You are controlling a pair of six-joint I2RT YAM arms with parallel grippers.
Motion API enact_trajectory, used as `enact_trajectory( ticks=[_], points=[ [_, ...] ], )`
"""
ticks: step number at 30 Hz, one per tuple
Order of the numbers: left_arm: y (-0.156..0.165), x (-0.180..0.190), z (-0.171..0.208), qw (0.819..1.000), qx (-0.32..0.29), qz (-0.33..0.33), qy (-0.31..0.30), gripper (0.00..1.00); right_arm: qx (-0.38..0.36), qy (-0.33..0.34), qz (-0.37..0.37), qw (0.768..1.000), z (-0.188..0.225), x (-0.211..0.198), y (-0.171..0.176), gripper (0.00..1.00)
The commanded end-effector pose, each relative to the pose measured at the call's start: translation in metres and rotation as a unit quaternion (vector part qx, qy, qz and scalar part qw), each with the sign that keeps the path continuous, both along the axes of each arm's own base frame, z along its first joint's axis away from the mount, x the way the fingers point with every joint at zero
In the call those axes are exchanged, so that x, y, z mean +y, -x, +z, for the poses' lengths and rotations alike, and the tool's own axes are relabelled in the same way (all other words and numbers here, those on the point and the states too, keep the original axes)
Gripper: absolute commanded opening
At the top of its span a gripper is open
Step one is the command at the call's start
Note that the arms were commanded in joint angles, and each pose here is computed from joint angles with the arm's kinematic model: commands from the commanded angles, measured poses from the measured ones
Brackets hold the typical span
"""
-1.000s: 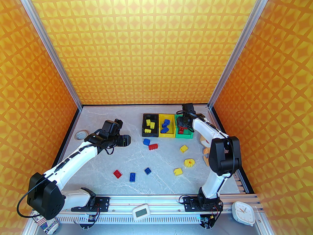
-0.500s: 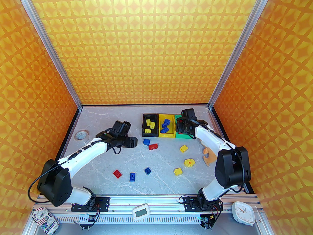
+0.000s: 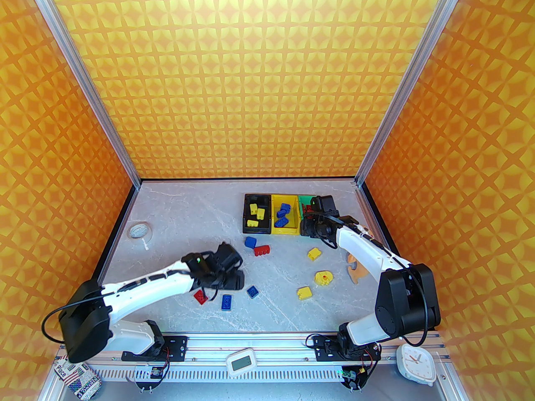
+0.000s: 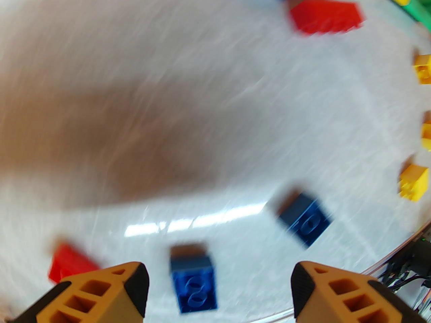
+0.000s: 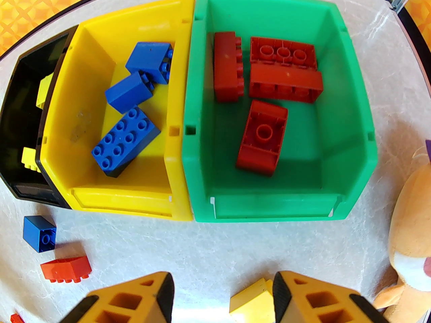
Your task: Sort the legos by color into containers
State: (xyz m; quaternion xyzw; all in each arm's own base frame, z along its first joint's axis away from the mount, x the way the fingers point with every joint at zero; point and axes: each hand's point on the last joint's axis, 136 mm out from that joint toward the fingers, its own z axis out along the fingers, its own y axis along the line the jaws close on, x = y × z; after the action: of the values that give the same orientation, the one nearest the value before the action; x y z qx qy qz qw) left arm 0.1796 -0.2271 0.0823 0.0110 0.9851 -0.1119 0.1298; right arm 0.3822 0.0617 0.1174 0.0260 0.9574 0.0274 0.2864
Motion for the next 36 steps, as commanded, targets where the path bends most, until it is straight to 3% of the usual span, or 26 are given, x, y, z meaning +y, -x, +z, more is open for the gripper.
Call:
enact_trajectory(
  ticks=[1,9,16,30,36],
  points=[
    [0.017,0.019,-0.003,0.998,0.013,0.047,-0.029,0.74,-0.002,-0.014,0.001,1.0,-0.002,0.006,0.0,0.54],
    [0.043,0.005,-0.025,0.998,0.052,0.018,-0.043,0.74,-0.002,-0.019,0.001,1.0,-0.005,0.009,0.0,0.54],
    [0.048,0.004,-0.043,0.996,0.065,0.006,-0.054,0.73,-0.001,-0.016,0.002,1.0,-0.004,0.009,0.002,0.54],
    [0.045,-0.007,-0.055,0.995,0.073,-0.02,-0.067,0.59,0.004,-0.014,0.008,1.0,-0.007,0.01,0.006,0.53],
    [0.043,-0.008,-0.053,0.995,0.067,-0.025,-0.067,0.46,0.005,-0.014,0.009,1.0,-0.008,0.01,0.006,0.52]
  ],
)
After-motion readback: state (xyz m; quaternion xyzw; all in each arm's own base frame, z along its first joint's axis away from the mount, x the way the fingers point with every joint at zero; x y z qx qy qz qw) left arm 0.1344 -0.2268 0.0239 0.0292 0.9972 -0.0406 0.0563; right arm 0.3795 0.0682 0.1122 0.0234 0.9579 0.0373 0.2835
